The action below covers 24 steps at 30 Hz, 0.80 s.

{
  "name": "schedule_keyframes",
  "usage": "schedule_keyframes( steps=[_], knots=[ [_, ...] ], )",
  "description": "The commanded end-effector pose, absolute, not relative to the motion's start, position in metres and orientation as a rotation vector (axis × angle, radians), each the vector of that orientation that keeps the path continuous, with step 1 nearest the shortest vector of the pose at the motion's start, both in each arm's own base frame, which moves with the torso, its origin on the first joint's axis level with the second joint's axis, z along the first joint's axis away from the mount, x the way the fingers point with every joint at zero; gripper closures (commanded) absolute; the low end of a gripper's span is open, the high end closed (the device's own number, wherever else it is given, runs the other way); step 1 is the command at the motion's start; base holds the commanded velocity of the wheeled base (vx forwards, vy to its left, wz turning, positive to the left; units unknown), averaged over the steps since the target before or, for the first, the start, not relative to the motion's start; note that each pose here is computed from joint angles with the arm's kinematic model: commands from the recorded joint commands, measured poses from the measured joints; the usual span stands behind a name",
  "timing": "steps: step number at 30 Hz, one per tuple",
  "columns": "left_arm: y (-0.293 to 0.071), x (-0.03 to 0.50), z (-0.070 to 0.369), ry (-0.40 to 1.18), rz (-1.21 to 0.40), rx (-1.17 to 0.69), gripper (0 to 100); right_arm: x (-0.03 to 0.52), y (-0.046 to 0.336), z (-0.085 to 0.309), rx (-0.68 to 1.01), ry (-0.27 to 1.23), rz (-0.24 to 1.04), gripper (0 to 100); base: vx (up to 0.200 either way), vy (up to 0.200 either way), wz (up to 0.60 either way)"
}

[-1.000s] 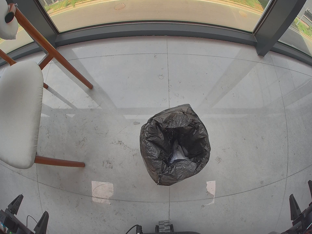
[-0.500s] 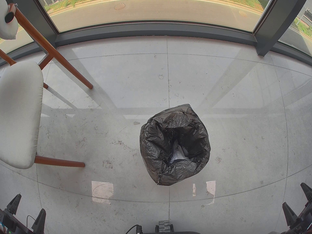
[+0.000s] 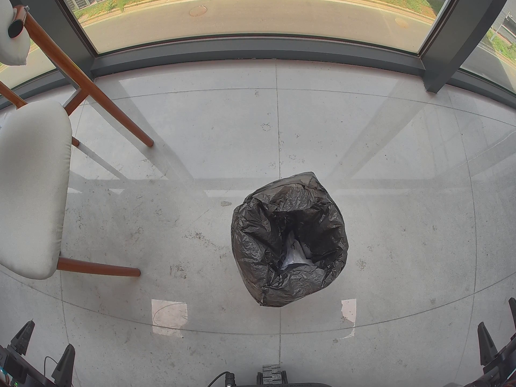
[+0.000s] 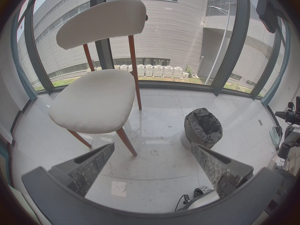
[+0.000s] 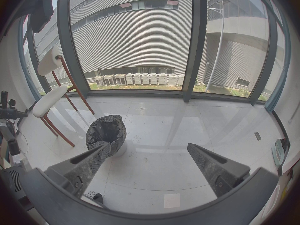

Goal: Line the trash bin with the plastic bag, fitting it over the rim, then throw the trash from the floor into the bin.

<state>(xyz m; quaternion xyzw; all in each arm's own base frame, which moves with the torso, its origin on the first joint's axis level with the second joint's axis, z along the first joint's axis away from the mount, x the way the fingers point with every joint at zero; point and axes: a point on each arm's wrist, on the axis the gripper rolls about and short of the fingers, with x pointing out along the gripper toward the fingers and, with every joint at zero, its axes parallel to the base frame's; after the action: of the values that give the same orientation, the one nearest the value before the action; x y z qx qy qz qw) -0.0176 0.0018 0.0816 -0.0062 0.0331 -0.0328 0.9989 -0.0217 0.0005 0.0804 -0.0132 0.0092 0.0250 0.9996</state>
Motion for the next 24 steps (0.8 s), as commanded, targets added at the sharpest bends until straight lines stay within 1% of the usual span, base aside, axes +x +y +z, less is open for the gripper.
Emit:
schedule_keyframes(
  steps=[1, 5, 10, 24],
  knots=[
    [0.0003, -0.0228, 0.0755, 0.000, 0.015, -0.012, 0, -0.0223, 0.0004, 0.0756, -0.021, 0.006, 0.029, 0, 0.000, 0.000, 0.00],
    [0.0003, -0.0211, 0.0761, 0.021, 0.014, -0.009, 0, -0.0223, 0.0004, 0.0756, -0.023, 0.006, 0.029, 0, 0.000, 0.000, 0.00],
    [-0.0005, -0.0211, 0.0761, 0.021, -0.026, 0.020, 0, -0.0224, 0.0006, 0.0755, -0.029, 0.007, 0.037, 0, 0.000, 0.000, 0.00],
    [-0.0006, -0.0212, 0.0761, 0.020, -0.025, 0.010, 0, -0.0223, 0.0005, 0.0753, -0.023, 0.009, 0.031, 0, 0.000, 0.000, 0.00]
  ],
)
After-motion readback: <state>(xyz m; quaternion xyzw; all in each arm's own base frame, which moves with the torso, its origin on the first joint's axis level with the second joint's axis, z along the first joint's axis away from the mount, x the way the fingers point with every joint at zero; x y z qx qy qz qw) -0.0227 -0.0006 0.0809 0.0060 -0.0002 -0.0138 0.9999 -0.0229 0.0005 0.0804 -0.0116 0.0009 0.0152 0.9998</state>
